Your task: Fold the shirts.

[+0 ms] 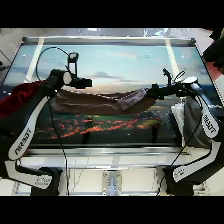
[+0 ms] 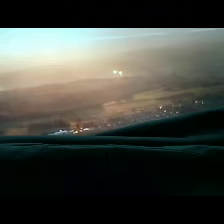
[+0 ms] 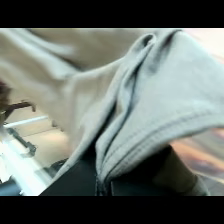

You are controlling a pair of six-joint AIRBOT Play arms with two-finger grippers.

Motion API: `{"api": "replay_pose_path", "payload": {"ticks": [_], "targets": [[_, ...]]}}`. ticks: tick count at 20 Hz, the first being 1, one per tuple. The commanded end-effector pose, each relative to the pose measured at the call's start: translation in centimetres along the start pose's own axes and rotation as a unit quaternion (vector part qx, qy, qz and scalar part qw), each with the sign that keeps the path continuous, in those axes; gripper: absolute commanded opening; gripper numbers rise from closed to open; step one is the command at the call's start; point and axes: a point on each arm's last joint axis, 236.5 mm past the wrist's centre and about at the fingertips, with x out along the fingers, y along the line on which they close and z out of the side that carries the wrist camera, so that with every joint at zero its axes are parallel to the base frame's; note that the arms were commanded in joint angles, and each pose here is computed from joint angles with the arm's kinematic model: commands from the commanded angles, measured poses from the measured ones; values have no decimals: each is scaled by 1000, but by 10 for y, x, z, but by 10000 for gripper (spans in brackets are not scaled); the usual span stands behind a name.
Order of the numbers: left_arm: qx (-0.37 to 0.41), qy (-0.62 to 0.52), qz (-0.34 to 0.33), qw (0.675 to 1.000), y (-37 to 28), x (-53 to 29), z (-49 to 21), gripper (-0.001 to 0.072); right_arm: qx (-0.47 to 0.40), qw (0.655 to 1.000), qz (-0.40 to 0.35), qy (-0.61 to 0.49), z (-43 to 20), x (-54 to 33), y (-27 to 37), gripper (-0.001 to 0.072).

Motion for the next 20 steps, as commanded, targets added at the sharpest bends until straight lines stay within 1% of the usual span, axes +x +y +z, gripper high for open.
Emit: {"api": "replay_pose_path", "payload": {"ticks": [1,4,6,9,11,14,15,17,18,20], "targets": [[41,62,-83,994,-67,38,-45,9,-34,999,22,-13,4,-28,52,11],[85,104,-167,977,-139,52,-88,9,-59,998,27,-22,6,-54,90,11],[102,120,-200,967,-175,58,-111,9,-74,997,28,-28,10,-64,110,11],[98,121,-218,963,-204,68,-126,9,-103,994,32,-28,15,-64,145,10],[88,88,-215,969,-202,68,-108,10,-135,990,38,-19,12,-54,171,10],[64,56,-198,977,-156,41,-62,9,-165,985,51,-14,6,-31,217,10],[68,47,-177,981,-124,24,-45,10,-183,982,52,-18,5,-23,233,10],[86,51,-109,989,-41,-20,-25,10,-202,978,45,-33,4,3,262,10],[80,61,-80,992,-3,-47,-23,9,-213,975,41,-45,3,20,276,9],[33,58,-48,997,58,-103,-20,10,-230,970,48,-66,-4,64,306,9]]}}
